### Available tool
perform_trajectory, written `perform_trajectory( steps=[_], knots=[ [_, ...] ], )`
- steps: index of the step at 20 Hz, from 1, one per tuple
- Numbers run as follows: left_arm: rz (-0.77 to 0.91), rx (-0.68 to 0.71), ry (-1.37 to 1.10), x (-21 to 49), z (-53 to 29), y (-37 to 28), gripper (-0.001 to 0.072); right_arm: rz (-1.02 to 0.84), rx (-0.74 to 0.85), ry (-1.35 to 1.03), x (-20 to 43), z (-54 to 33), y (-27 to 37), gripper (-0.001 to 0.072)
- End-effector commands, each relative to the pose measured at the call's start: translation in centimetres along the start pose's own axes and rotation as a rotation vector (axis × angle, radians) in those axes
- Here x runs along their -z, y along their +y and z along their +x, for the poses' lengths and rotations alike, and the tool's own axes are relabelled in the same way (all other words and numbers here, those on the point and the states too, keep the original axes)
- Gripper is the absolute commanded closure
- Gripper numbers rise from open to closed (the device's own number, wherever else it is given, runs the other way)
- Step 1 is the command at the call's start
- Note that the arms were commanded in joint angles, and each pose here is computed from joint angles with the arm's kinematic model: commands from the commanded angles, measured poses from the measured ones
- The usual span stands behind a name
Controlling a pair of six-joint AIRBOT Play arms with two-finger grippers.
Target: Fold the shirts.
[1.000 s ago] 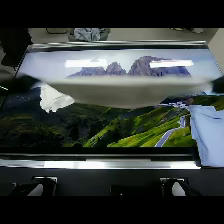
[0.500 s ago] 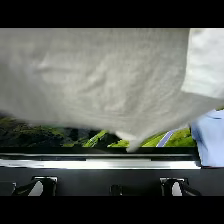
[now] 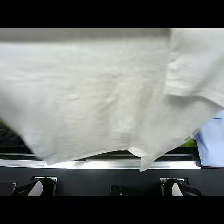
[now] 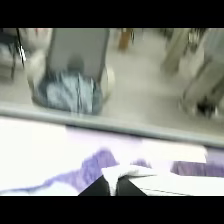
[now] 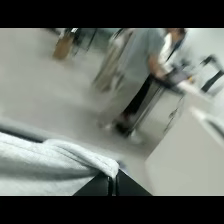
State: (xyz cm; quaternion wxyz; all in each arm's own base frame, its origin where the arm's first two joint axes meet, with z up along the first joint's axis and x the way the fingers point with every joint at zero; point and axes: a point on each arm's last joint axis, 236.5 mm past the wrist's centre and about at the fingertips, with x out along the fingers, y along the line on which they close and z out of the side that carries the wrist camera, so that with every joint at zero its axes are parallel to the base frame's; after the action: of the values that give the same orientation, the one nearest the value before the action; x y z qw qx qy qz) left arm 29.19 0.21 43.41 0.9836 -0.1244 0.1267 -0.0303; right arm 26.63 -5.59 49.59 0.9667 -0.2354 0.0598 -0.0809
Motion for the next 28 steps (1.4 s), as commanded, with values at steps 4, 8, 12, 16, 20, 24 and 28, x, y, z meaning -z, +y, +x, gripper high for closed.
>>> perform_trajectory(
  steps=[4, 8, 12, 16, 20, 24, 28],
  knots=[
    [-0.159, 0.004, 0.512, 18.1, 18.1, 7.0, 0.0677, 0.168, -0.467, 0.600, 19.8, 19.4, 11.1, 0.0665],
    [-0.248, -0.031, 0.613, 26.1, 29.6, 10.9, 0.0677, 0.490, -0.587, 0.642, 29.1, 31.7, 19.1, 0.0665],
    [-0.339, -0.010, 0.631, 30.1, 37.1, 12.2, 0.0677, 0.735, -0.596, 0.607, 35.0, 38.3, 23.8, 0.0665],
    [-0.375, -0.003, 0.640, 32.8, 40.2, 12.4, 0.0675, 0.664, -0.615, 0.629, 38.8, 39.8, 27.3, 0.0665],
    [-0.302, 0.053, 0.727, 33.0, 37.9, 11.8, 0.0675, 0.507, -0.635, 0.672, 38.8, 37.7, 25.2, 0.0664],
    [-0.241, 0.068, 1.077, 37.3, 30.6, 11.6, 0.0675, 0.324, -0.763, 1.032, 42.7, 28.7, 24.0, 0.0664],
    [-0.257, 0.073, 1.307, 42.9, 27.1, 10.5, 0.0675, 0.354, -0.842, 1.203, 45.6, 25.6, 27.1, 0.0664]
  ],
)
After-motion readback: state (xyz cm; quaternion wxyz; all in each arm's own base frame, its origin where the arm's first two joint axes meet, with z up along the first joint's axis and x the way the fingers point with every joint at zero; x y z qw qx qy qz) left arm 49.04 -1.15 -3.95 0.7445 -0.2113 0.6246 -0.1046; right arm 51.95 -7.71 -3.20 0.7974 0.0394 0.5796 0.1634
